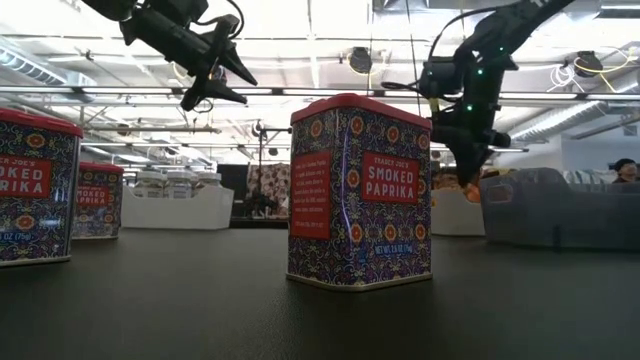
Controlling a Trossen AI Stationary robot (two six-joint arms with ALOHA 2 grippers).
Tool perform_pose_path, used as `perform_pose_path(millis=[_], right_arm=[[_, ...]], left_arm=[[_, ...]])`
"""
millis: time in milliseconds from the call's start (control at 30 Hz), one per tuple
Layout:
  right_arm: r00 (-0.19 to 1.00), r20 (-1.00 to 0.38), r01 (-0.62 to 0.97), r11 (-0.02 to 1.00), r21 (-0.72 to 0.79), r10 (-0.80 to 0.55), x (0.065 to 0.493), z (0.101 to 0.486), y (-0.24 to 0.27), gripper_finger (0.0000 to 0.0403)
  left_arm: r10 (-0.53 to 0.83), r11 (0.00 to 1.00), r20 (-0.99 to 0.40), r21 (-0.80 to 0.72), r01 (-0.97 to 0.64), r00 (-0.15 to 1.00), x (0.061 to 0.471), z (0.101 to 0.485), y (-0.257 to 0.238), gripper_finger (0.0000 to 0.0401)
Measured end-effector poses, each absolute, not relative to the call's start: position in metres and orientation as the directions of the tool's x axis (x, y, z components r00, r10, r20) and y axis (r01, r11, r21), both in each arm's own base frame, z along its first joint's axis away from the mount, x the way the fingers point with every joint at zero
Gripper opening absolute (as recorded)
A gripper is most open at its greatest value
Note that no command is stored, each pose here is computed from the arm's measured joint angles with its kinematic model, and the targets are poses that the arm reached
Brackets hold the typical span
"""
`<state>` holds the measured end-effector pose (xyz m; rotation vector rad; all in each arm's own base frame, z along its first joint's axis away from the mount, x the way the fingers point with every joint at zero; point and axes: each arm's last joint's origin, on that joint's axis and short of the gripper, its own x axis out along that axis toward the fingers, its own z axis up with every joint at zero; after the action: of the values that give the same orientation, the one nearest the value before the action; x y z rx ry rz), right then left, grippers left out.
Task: Sort spices by type
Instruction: Put the orange seasoning bag into the right white bin
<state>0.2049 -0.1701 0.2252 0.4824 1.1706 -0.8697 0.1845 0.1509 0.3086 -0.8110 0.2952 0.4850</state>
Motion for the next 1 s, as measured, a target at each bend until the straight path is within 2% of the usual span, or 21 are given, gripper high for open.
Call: perform_pose_path(millis=[133,267,500,633,800,1000], right_arm=[[0.118,-0.938,0.794,0.598,-0.108,-0.326,0.204,0.228,-0.170,0.0060],[0.108,-0.943,0.799,0.592,-0.107,-0.316,0.204,0.237,-0.170,0.0109],[0.106,-0.949,0.844,0.531,-0.073,-0.298,0.206,0.292,-0.167,0.0173],[0.208,-0.953,0.860,0.505,0.072,-0.219,0.218,0.324,-0.147,0.0188],[0.300,-0.953,0.802,0.553,0.226,-0.046,0.244,0.340,-0.087,0.0189],[0.278,-0.947,0.780,0.538,0.321,0.162,0.256,0.345,0.000,0.0188]], left_arm=[[0.297,0.584,-0.429,-0.625,-0.518,0.853,0.184,0.309,0.151,0.0192],[0.254,0.643,-0.422,-0.598,-0.478,0.870,0.185,0.309,0.149,0.0192],[0.057,0.737,-0.376,-0.609,-0.293,0.925,0.187,0.310,0.144,0.0192],[-0.058,0.761,-0.345,-0.622,-0.182,0.937,0.188,0.312,0.137,0.0192],[-0.134,0.818,-0.372,-0.564,-0.109,0.919,0.193,0.309,0.125,0.0192],[-0.177,0.843,-0.383,-0.534,-0.062,0.907,0.201,0.308,0.111,0.0192]])
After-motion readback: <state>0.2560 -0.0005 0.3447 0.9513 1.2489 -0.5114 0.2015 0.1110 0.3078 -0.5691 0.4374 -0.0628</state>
